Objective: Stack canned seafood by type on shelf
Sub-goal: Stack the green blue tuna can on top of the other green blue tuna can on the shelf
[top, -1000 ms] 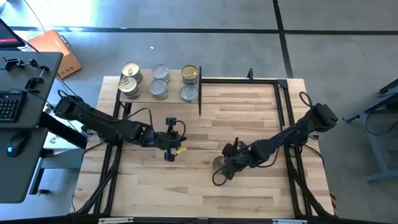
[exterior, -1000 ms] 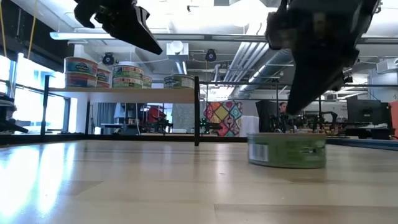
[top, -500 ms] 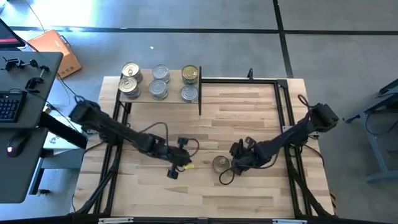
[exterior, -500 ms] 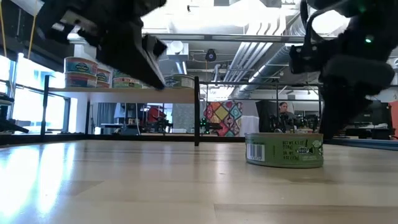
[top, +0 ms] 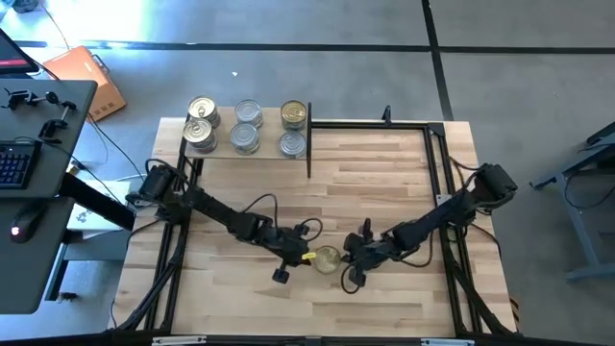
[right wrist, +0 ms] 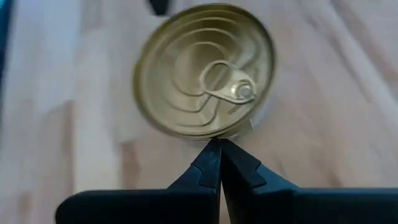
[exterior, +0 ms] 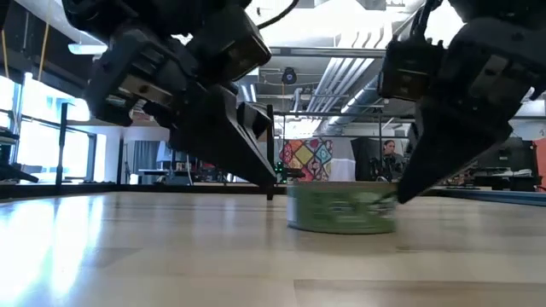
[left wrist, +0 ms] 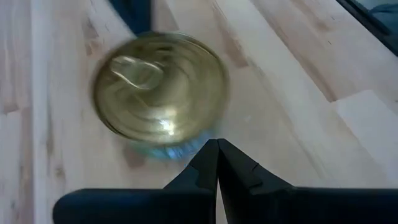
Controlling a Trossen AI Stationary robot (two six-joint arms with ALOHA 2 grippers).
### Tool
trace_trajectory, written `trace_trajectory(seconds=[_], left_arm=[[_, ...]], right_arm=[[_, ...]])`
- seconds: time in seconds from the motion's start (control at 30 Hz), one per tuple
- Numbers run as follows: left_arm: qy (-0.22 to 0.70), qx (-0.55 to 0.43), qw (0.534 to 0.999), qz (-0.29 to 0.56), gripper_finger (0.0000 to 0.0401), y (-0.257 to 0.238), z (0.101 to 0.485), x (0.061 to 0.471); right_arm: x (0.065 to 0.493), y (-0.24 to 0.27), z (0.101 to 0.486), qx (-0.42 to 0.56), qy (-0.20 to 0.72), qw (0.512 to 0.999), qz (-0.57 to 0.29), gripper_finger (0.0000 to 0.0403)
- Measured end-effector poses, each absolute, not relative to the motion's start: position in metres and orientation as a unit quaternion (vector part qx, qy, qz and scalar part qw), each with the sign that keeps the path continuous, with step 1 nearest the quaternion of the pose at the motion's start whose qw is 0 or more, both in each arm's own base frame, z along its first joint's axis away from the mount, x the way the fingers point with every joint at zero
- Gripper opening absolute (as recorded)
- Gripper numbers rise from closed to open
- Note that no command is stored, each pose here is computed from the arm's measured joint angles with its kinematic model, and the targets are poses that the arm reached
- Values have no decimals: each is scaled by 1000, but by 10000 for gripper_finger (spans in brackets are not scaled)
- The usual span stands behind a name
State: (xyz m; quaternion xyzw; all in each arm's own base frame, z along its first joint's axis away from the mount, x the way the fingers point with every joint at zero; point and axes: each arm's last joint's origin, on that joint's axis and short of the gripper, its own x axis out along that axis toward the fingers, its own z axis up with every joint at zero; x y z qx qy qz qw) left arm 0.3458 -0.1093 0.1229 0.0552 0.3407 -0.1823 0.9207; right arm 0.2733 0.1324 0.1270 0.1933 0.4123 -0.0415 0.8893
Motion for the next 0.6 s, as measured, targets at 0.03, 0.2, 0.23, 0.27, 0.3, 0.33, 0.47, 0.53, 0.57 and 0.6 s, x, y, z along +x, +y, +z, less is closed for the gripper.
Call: trace_trajectory(seconds=[0.03, 0.2, 0.23, 0.27, 0.3, 0.33, 0.47, 0.53, 0.57, 0.6], left_arm=[[341, 55, 921, -181, 0, -108, 123, 346], [348, 49, 918, -181, 0, -102, 123, 347], [351, 47, 918, -181, 0, -100, 123, 347], [353, 46, 917, -180, 0, -98, 123, 347], [356, 46, 917, -176, 0, -96, 122, 347], [357, 46, 918, -170, 0, -94, 122, 347], [359, 62, 924, -116, 0, -85, 127, 348], [366, 80, 924, -80, 0, -81, 133, 345], [368, 89, 923, -66, 0, -80, 138, 343], [366, 96, 924, -58, 0, -80, 143, 341]], right_arm=[[276, 134, 125, 194, 404, 893, -32, 1], [284, 139, 117, 194, 382, 904, -7, 1], [285, 139, 116, 195, 381, 904, -5, 1], [285, 140, 116, 196, 379, 904, -4, 1], [286, 140, 115, 198, 376, 905, -3, 1], [287, 141, 115, 199, 373, 906, 0, 1], [288, 142, 117, 200, 358, 912, 4, 1], [291, 142, 119, 190, 338, 922, -2, 1], [292, 143, 121, 183, 330, 926, -1, 1], [292, 143, 121, 175, 326, 929, 0, 1]])
